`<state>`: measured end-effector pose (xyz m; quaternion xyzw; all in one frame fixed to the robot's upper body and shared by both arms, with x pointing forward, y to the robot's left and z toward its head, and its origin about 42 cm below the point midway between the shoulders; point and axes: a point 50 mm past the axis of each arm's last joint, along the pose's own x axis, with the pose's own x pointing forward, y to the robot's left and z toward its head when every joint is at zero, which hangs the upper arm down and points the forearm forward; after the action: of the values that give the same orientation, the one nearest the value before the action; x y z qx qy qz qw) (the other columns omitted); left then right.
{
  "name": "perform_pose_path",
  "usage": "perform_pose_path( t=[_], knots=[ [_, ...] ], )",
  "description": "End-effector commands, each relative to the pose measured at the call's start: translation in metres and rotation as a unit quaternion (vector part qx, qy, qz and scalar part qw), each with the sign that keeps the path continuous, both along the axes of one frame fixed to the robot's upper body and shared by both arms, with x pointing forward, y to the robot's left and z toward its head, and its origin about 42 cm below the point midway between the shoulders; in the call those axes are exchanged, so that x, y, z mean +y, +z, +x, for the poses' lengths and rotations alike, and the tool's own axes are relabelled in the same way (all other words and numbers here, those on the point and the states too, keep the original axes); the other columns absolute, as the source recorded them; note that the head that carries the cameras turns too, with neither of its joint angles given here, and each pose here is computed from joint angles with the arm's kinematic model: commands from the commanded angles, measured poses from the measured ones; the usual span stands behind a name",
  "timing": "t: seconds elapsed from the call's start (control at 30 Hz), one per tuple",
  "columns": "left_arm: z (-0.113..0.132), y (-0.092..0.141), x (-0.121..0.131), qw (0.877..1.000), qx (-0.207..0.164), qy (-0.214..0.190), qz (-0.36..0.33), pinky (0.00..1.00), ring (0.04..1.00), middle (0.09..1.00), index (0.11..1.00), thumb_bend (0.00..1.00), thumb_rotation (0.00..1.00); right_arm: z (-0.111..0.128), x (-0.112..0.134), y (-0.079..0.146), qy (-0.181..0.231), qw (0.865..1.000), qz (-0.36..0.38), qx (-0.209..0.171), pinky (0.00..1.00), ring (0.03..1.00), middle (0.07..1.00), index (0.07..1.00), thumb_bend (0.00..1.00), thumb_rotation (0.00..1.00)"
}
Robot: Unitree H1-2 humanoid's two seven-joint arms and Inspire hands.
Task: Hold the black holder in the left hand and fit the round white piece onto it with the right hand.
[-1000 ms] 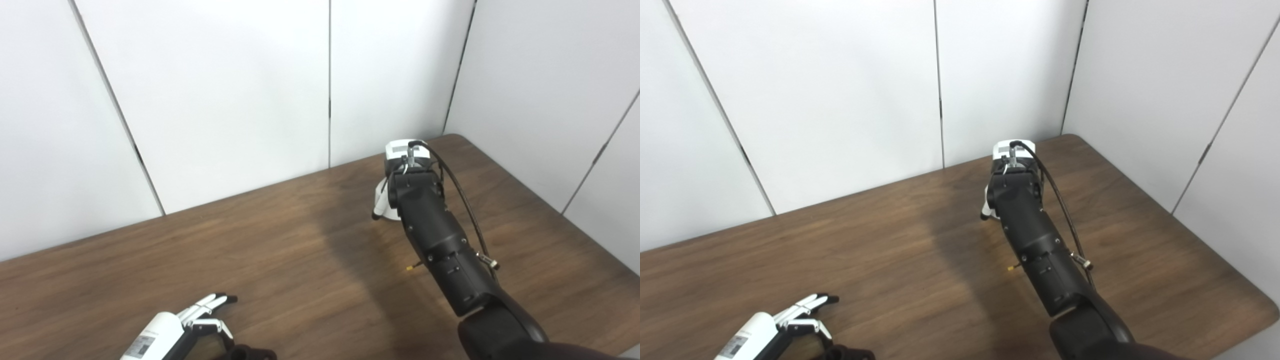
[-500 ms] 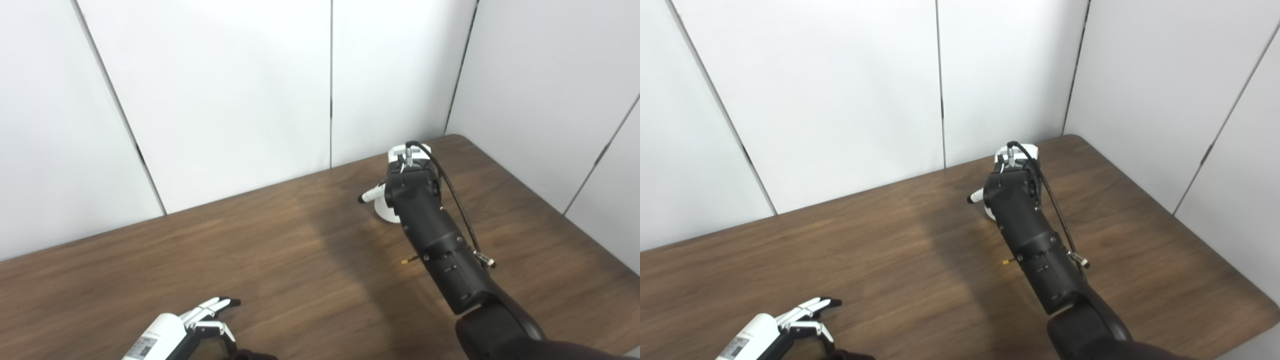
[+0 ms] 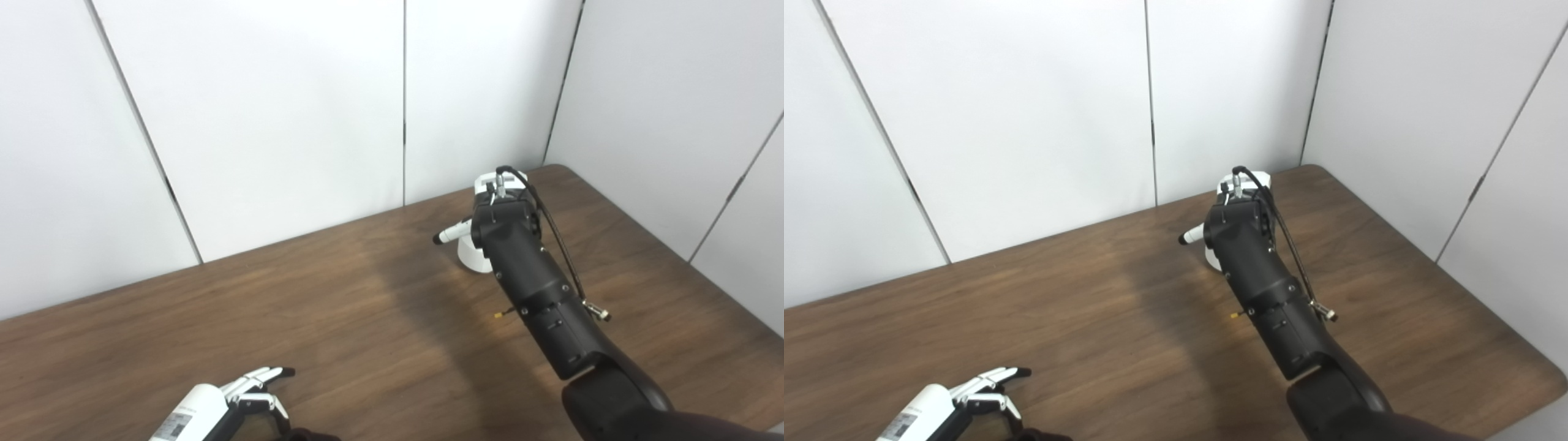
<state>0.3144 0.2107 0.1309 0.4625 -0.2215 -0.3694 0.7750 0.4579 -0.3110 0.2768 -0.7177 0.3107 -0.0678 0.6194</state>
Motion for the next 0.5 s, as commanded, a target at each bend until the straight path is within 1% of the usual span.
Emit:
perform_pose_path(
  t=[0.0,0.03,0.1,0.13,0.2,0.23,0.3,0.33,0.4,0.47],
  knots=[
    [-0.018,-0.032,0.012,0.995,0.071,-0.007,0.070,0.73,0.898,0.899,0.489,0.52,0.05,0.003,-0.007,0.039,-0.002,0.999,-0.013,-0.048,0.42,0.632,0.821,0.898,0.92,0.90],
    [-0.018,-0.032,0.012,0.995,0.071,-0.007,0.071,0.73,0.898,0.898,0.489,0.52,0.05,0.003,-0.008,0.041,0.000,0.999,-0.011,-0.047,0.45,0.700,0.896,0.928,0.95,0.89],
    [-0.019,-0.033,0.012,0.995,0.071,-0.007,0.071,0.73,0.898,0.899,0.489,0.52,0.05,0.001,-0.013,0.044,0.008,0.999,-0.014,-0.047,0.51,0.792,0.964,0.952,0.99,0.87],
    [-0.019,-0.033,0.012,0.995,0.071,-0.008,0.070,0.73,0.899,0.899,0.489,0.52,0.05,0.000,-0.015,0.046,0.009,0.999,-0.016,-0.048,0.54,0.852,0.986,0.978,1.00,0.86],
    [-0.019,-0.034,0.012,0.995,0.072,-0.007,0.067,0.73,0.900,0.897,0.489,0.52,0.05,-0.002,-0.019,0.050,0.010,0.998,-0.018,-0.051,0.57,0.931,0.997,0.995,1.00,0.83],
    [-0.019,-0.034,0.012,0.995,0.073,-0.007,0.066,0.74,0.902,0.898,0.489,0.52,0.05,-0.004,-0.021,0.052,0.009,0.999,-0.018,-0.050,0.61,0.972,0.999,0.998,1.00,0.80],
    [-0.019,-0.034,0.011,0.995,0.075,-0.008,0.068,0.74,0.906,0.901,0.489,0.52,0.05,-0.006,-0.025,0.056,0.009,0.999,-0.015,-0.050,0.68,0.993,1.000,1.000,1.00,0.77],
    [-0.019,-0.034,0.011,0.995,0.075,-0.009,0.069,0.75,0.907,0.902,0.489,0.52,0.05,-0.007,-0.027,0.059,0.009,0.999,-0.015,-0.049,0.75,0.998,1.000,1.000,1.00,0.76],
    [-0.019,-0.035,0.011,0.995,0.075,-0.010,0.068,0.75,0.906,0.902,0.489,0.52,0.05,-0.009,-0.030,0.063,0.007,0.999,-0.013,-0.047,0.81,1.000,1.000,1.000,1.00,0.73],
    [-0.019,-0.036,0.011,0.995,0.076,-0.010,0.067,0.75,0.905,0.901,0.488,0.52,0.05,-0.010,-0.033,0.067,0.004,0.999,-0.007,-0.044,0.85,1.000,1.000,1.000,1.00,0.70]
  ],
)
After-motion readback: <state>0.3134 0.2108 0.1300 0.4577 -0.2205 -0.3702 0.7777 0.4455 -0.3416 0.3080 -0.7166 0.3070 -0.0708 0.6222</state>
